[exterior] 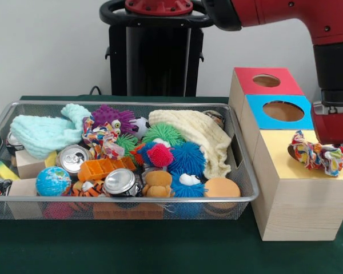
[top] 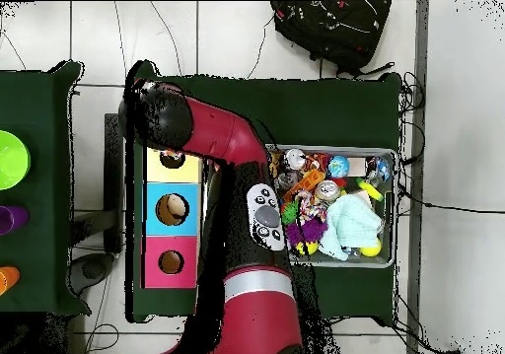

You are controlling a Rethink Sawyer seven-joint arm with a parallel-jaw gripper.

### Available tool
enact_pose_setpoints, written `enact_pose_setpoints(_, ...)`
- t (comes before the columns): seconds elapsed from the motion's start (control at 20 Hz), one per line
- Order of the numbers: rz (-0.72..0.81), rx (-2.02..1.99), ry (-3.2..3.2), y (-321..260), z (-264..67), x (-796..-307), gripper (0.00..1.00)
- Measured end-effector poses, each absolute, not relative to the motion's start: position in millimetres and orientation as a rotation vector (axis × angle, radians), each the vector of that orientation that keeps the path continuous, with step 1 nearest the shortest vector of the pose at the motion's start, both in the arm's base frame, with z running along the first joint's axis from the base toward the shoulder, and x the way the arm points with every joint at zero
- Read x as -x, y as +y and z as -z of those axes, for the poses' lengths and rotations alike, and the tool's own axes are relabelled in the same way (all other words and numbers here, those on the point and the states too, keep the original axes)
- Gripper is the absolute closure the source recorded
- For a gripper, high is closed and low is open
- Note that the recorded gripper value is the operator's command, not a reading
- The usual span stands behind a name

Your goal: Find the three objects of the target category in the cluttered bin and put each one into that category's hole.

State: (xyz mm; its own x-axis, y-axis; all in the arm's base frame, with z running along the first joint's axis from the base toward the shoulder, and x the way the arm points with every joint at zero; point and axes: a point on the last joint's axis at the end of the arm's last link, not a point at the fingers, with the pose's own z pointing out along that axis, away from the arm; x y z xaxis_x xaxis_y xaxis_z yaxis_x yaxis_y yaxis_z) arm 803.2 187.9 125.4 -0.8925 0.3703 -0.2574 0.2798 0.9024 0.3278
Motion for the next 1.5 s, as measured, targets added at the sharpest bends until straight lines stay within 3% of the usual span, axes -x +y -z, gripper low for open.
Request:
enact_pose_setpoints(0.7,-0.401,-0.486,2.754,187.8,-121.6,-798.3,1.00)
enact_pose_setpoints(1.5,-0.384,-0.466,2.814,209.4,-104.7,-759.7,1.00)
